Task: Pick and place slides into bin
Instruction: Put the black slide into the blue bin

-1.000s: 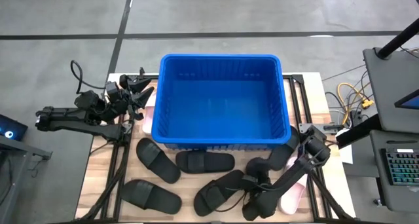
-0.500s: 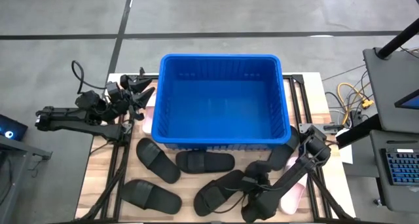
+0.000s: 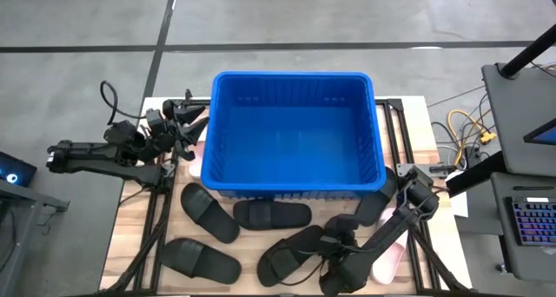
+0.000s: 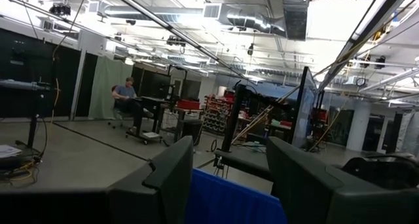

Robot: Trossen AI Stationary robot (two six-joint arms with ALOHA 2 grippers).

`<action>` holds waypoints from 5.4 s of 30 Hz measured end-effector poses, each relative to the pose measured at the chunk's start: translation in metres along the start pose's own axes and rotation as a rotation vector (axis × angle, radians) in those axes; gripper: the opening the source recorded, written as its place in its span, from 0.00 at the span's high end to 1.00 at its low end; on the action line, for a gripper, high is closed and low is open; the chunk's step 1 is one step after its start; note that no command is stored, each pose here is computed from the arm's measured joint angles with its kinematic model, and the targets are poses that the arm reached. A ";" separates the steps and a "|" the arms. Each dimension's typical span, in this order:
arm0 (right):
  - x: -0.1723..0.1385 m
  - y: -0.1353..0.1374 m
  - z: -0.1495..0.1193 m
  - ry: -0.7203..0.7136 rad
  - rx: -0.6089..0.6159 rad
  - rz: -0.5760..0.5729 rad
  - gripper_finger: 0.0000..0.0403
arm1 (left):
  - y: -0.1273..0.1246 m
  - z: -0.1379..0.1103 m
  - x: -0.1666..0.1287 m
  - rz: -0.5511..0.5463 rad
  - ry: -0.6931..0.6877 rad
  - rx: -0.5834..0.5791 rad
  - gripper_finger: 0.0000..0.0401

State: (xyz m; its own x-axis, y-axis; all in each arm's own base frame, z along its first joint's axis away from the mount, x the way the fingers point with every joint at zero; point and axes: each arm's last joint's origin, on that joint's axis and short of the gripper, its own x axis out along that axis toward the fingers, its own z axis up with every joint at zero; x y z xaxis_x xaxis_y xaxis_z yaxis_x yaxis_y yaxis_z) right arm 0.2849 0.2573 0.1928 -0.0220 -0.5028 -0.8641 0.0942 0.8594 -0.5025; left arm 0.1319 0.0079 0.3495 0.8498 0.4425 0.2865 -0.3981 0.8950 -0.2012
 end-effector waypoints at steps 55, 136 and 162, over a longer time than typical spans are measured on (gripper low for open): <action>-0.116 -0.093 0.020 -0.532 0.469 0.158 0.98 | -0.003 -0.002 0.005 0.000 -0.009 -0.005 0.55; -0.105 -0.280 0.082 -0.589 0.567 -0.162 0.98 | 0.005 0.015 -0.011 -0.004 -0.089 -0.047 0.55; -0.054 -0.369 0.093 -0.342 0.316 -0.325 0.98 | 0.019 0.033 -0.033 0.074 -0.175 -0.094 0.55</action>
State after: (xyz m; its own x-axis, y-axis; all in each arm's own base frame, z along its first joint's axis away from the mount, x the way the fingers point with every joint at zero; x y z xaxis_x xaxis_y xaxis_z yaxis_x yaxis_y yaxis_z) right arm 0.3441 -0.0414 0.4277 0.2190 -0.7834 -0.5816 0.4308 0.6125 -0.6628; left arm 0.0850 0.0120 0.3667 0.7432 0.5170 0.4247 -0.4162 0.8542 -0.3115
